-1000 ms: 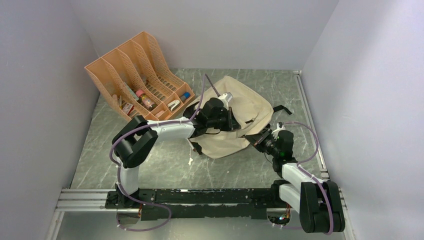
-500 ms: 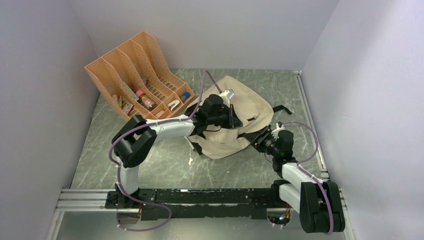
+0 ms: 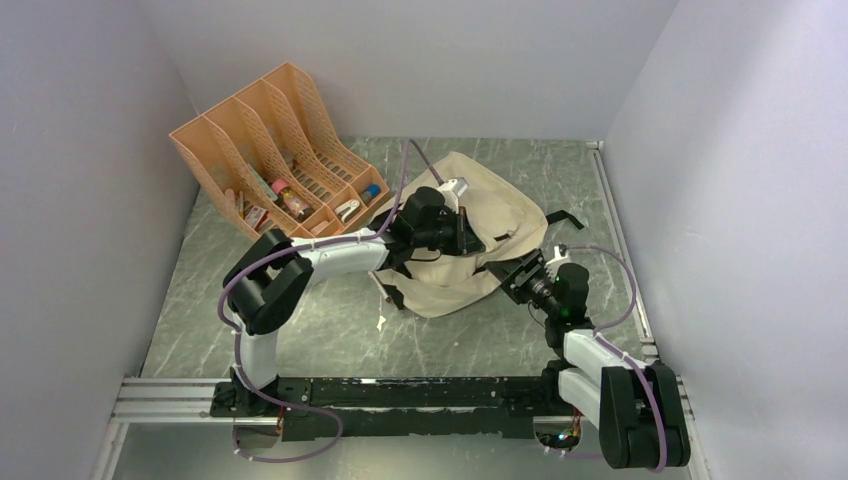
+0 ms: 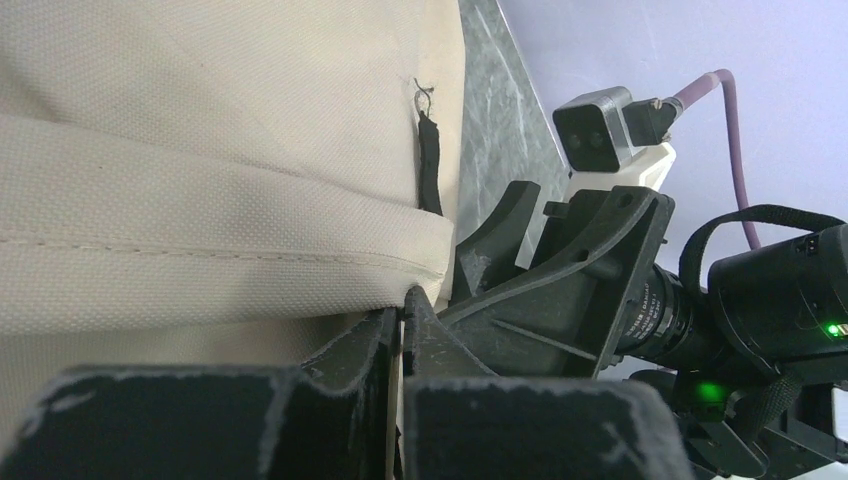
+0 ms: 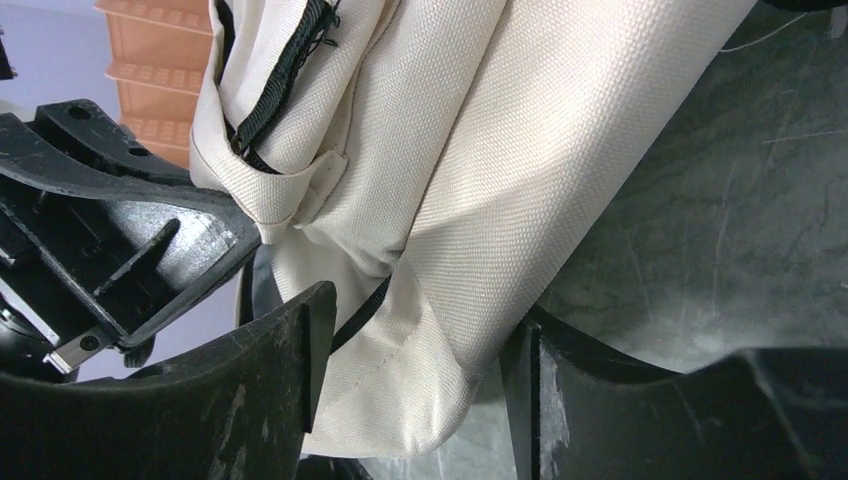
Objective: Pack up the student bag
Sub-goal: Zip the student bag at the center of the board.
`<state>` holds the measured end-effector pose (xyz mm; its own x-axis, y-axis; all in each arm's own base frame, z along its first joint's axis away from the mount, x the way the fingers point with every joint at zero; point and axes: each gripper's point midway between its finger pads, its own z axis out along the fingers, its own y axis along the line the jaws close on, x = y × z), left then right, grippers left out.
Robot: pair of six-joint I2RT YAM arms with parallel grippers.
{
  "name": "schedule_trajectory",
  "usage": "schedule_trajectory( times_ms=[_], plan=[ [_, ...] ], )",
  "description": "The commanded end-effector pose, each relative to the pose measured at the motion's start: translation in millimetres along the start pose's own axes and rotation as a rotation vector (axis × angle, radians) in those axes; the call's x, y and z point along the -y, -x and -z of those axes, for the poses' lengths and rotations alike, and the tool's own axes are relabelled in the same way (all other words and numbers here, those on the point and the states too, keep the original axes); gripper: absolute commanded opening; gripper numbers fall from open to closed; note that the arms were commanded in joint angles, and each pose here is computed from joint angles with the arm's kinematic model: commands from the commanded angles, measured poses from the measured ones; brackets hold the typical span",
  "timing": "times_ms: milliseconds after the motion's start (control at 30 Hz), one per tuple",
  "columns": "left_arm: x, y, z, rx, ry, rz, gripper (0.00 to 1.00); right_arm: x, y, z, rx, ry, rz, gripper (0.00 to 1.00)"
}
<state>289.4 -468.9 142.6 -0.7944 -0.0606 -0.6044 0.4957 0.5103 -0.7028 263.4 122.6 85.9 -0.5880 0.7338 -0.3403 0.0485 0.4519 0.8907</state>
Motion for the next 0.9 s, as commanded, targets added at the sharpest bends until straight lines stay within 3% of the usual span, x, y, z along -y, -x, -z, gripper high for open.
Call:
schedule_trajectory(
  times_ms=[0, 200, 300, 367, 500, 567, 667, 867],
  plan=[
    [26, 21, 5, 0.050, -0.096, -0.052, 0.05, -18, 11, -2, 0.042, 0.074, -0.015, 0.60],
    [18, 10, 11, 0.033, -0.085, -0.048, 0.05, -24, 17, -9, 0.041, 0.088, -0.036, 0.25],
    [13, 8, 14, 0.037, -0.065, -0.047, 0.05, -29, 18, -8, 0.044, 0.114, -0.042, 0.13],
    [7, 8, 16, 0.034, -0.037, -0.041, 0.12, -33, 18, -6, 0.051, 0.137, -0.041, 0.05],
    [-5, 8, 22, 0.031, 0.029, -0.032, 0.45, -44, 18, 0, 0.066, 0.201, -0.028, 0.00],
    [-3, 8, 29, 0.027, 0.042, -0.030, 0.55, -47, 18, 2, 0.071, 0.222, -0.028, 0.00],
    [2, 5, 40, 0.021, 0.043, -0.020, 0.60, -46, 17, 2, 0.072, 0.219, -0.030, 0.00],
    [6, -21, 57, -0.004, 0.072, -0.034, 0.57, -41, 17, 2, 0.080, 0.202, -0.034, 0.00]
  ],
)
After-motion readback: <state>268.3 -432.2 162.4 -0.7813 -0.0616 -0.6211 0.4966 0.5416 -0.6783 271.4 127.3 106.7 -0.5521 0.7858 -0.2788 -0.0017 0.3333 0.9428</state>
